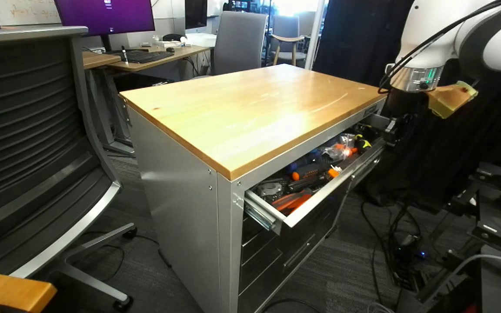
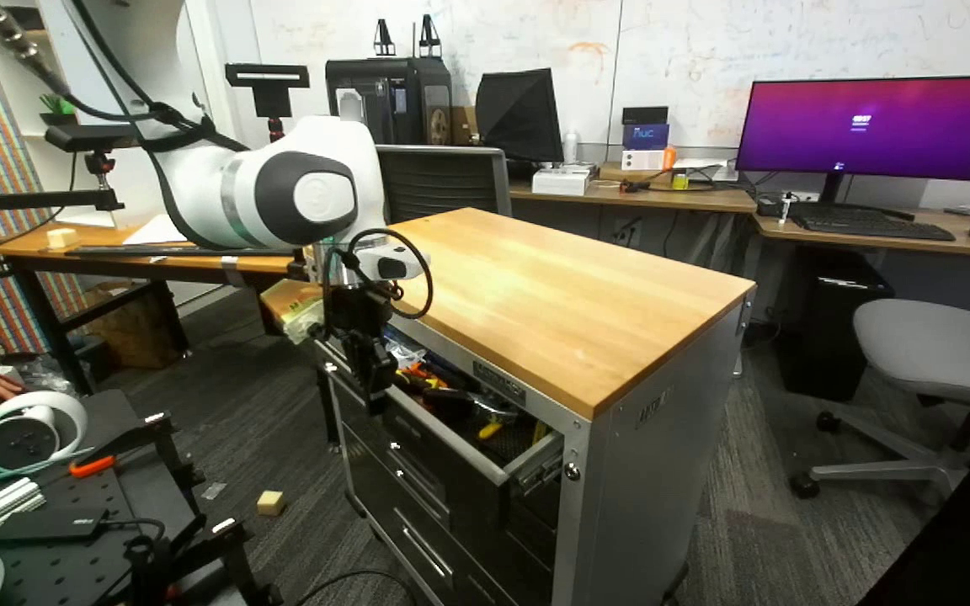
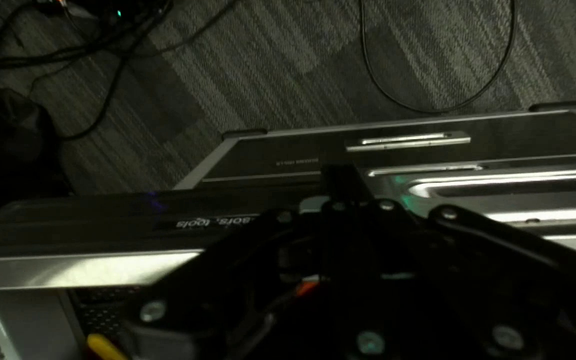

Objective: Put the screwdriver in the drawer.

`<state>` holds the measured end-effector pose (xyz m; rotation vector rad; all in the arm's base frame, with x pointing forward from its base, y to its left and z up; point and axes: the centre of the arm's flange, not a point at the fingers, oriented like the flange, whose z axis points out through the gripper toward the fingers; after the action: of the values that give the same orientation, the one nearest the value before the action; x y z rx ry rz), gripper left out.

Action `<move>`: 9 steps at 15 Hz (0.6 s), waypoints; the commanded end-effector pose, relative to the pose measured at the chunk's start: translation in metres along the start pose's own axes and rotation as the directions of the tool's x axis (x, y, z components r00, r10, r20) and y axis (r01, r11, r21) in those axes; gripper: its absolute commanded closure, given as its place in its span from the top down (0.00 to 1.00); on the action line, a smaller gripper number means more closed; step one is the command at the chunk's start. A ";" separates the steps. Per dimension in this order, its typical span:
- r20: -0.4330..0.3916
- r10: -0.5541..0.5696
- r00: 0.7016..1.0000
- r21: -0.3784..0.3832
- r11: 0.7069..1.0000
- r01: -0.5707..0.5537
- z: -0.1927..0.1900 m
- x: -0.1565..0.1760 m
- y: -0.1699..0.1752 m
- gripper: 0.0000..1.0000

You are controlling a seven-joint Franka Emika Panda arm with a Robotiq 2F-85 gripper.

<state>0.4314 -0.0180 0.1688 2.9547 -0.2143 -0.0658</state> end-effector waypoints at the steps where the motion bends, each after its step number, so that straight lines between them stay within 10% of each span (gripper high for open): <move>1: -0.143 -0.018 0.990 -0.009 1.000 0.017 0.004 0.038 -0.019 0.07; 9: -0.380 -0.041 0.924 -0.017 0.999 0.038 -0.002 0.051 -0.033 0.07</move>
<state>0.4741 -0.0113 0.1646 2.8951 -0.1034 0.2954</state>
